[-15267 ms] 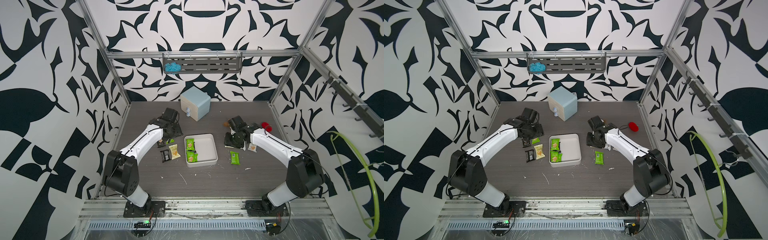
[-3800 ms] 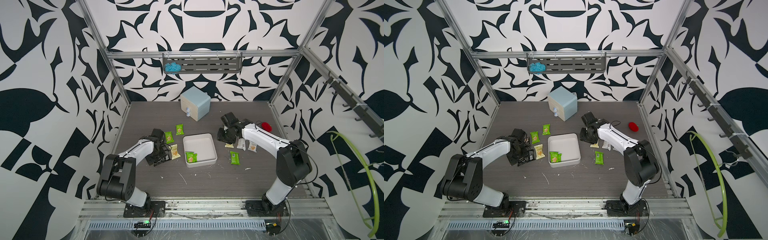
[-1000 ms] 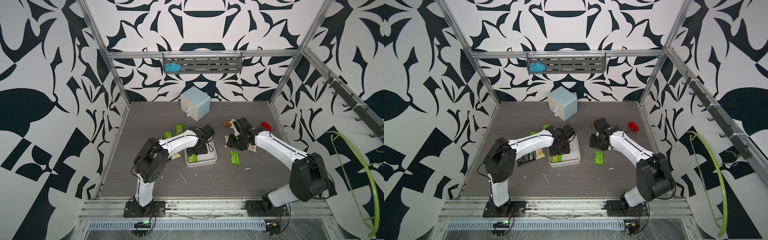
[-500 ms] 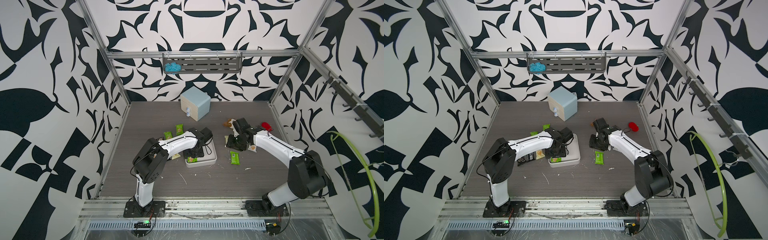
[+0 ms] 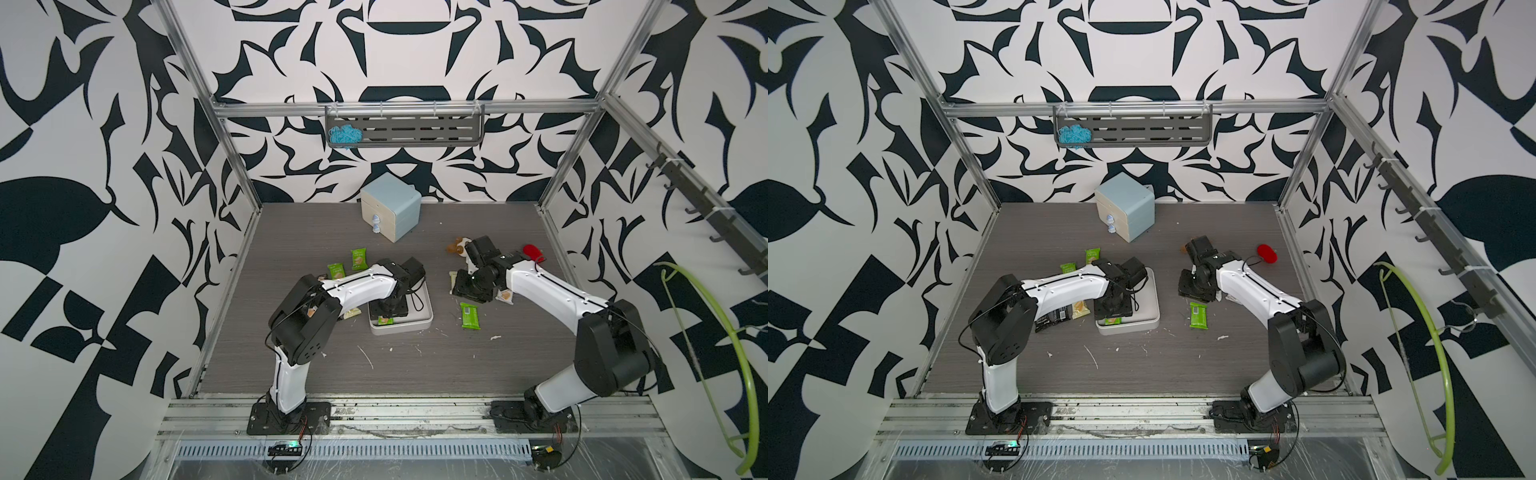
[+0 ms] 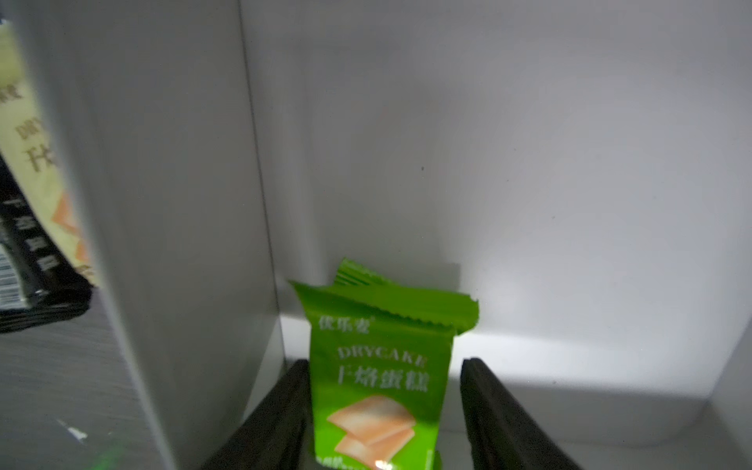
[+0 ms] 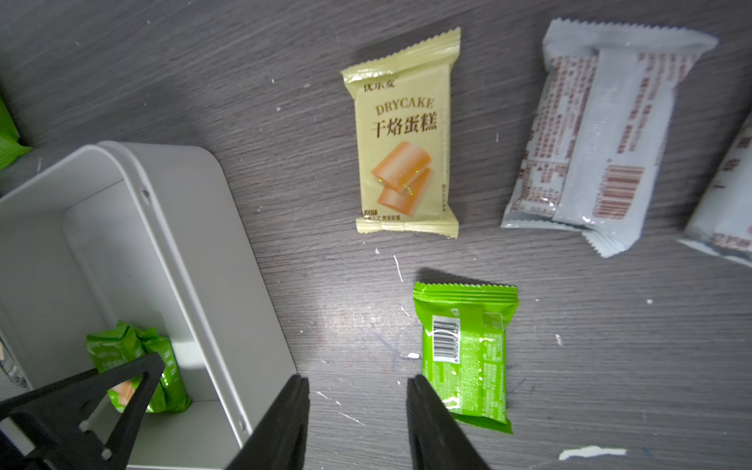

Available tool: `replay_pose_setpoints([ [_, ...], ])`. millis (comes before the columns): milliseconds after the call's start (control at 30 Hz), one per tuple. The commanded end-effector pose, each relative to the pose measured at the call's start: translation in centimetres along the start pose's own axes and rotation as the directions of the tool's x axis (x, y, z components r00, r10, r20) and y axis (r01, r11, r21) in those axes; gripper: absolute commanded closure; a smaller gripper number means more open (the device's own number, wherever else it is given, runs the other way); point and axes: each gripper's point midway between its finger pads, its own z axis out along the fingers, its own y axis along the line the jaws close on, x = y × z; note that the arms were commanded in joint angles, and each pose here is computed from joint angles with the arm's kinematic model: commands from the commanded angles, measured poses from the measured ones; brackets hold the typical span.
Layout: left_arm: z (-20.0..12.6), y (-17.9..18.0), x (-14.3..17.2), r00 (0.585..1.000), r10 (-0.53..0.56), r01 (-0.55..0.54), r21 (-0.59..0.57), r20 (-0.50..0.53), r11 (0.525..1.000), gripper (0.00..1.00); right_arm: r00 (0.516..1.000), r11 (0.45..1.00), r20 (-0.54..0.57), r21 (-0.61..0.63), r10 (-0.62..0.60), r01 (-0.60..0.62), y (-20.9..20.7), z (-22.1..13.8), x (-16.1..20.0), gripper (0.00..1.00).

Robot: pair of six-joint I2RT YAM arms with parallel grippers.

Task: Take the cookies out of the storage box
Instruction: Pick up the cookie from the storage box.

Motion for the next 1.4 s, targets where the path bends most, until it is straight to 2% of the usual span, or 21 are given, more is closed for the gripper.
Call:
replay_pose_setpoints([
  [0,0.7,-0.1,0.2,1.0,0.01,-0.01,-0.009,-0.019,1.0,0.42,1.0,1.0,0.03,-0.006,-0.006,0.006,0.5,-1.2,-1.0,0.55],
  [100,0.8,-0.2,0.2,1.0,0.011,-0.011,-0.007,-0.021,1.0,0.5,0.999,1.0,0.032,-0.004,-0.009,0.009,0.5,-1.2,-1.0,0.55],
  [200,0.7,-0.2,0.2,1.0,0.013,-0.013,-0.006,-0.018,1.0,0.52,1.0,1.0,0.028,0.0,-0.008,0.008,0.4,-1.1,-1.0,0.55],
  [533,-1.9,-1.0,-1.5,0.999,0.021,-0.022,0.03,0.036,0.999,0.52,1.0,1.0,0.028,-0.008,-0.013,0.014,0.6,-1.2,-1.1,0.55],
  [767,-4.6,-0.6,-4.1,0.997,-0.032,0.025,0.101,0.073,0.995,0.52,0.999,1.0,0.034,-0.017,-0.004,0.005,0.9,-1.2,-1.3,0.55],
  [1067,-6.9,5.1,-7.8,0.983,-0.13,0.117,0.102,0.128,0.988,0.52,0.999,0.998,0.027,-0.066,0.02,-0.018,2.3,-0.2,-1.9,0.55],
  [1367,-5.7,13.9,-8.3,0.951,-0.294,0.287,0.075,0.098,0.955,0.51,0.999,0.997,0.039,-0.079,0.005,-0.002,4.3,0.6,-3.8,0.55],
])
